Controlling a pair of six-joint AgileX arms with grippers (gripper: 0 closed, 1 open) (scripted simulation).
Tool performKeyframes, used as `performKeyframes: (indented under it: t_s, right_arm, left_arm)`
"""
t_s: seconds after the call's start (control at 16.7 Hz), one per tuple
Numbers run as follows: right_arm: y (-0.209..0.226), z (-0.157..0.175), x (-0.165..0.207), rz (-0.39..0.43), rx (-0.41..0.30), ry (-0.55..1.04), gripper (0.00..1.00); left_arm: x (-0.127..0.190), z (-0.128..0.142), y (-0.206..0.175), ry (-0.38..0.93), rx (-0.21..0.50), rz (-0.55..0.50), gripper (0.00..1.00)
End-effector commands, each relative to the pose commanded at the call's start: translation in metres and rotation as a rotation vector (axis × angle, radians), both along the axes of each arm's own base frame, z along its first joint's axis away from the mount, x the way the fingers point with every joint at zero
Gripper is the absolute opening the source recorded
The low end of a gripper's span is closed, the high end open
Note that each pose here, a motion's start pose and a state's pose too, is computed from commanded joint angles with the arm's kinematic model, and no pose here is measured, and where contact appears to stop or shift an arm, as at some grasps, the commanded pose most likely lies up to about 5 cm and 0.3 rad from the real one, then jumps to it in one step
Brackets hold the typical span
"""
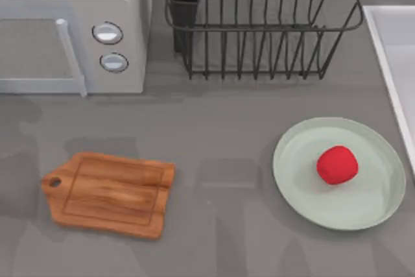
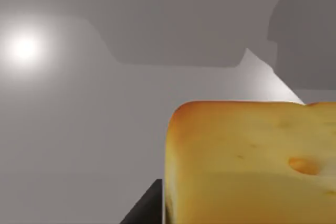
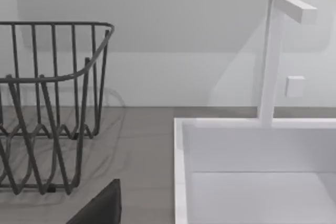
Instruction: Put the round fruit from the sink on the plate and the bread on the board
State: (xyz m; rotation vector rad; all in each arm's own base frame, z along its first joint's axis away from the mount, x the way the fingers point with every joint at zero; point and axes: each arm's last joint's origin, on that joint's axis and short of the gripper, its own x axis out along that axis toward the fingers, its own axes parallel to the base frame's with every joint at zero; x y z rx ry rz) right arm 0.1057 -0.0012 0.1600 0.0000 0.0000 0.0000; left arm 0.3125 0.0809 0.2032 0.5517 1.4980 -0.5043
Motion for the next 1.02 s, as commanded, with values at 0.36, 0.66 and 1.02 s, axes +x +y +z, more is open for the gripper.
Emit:
performKeyframes:
  t_s: [0.36, 0.66, 1.02]
  right_arm:
    - [0.000, 0.000, 0.000, 0.000, 0.000, 0.000, 1.00]
    - [0.000, 0.000, 0.000, 0.000, 0.000, 0.000, 1.00]
    - [0.000, 0.000, 0.000, 0.000, 0.000, 0.000, 1.00]
  left_arm:
    - [0.010, 0.012, -0.014, 0.017, -0.025, -0.037, 0.00]
    - [0.007, 0.008, -0.016, 0.037, -0.027, -0.014, 0.00]
    - [-0.005, -0.015, -0.046, 0.185, -0.016, 0.215, 0.00]
